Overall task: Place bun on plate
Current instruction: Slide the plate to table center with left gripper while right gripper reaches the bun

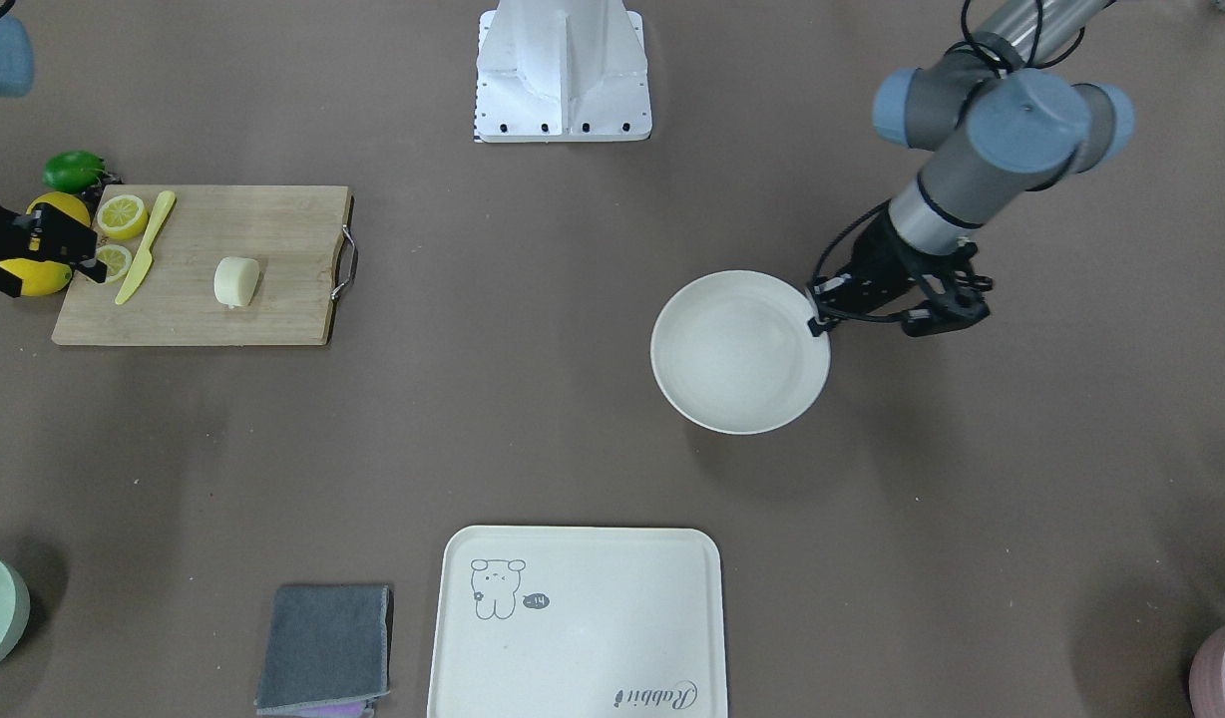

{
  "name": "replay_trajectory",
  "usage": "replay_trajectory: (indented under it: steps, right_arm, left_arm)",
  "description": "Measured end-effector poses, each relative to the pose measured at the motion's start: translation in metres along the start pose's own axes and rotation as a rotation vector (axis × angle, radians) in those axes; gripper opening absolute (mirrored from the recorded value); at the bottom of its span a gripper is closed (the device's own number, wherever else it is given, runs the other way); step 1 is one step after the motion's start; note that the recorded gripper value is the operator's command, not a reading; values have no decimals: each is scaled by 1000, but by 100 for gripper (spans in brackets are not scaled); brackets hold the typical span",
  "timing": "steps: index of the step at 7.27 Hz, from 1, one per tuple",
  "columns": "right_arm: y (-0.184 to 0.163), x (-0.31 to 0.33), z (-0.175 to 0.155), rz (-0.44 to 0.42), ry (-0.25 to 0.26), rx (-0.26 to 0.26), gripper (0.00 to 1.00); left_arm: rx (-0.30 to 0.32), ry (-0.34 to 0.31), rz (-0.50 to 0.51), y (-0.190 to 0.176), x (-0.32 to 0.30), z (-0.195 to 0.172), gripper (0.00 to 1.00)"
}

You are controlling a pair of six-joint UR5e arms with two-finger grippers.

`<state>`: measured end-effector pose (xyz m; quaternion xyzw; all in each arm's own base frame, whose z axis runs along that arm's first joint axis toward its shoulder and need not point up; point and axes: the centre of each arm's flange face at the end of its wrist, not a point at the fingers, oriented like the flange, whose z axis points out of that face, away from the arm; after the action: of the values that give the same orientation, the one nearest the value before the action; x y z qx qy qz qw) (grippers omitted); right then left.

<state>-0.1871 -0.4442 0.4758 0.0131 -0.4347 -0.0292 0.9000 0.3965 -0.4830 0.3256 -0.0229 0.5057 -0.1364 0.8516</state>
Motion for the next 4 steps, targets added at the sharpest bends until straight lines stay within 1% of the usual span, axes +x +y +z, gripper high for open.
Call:
replay_trajectory:
  steps: [2,4]
  right_arm:
    - [24,-34,40,64,5,-6,100]
    - [41,-59,66,109,14,-28,100]
  left_arm:
    - [-1,2,-4,63,69,44,0]
    - [-2,7,-5,102,101,69,0]
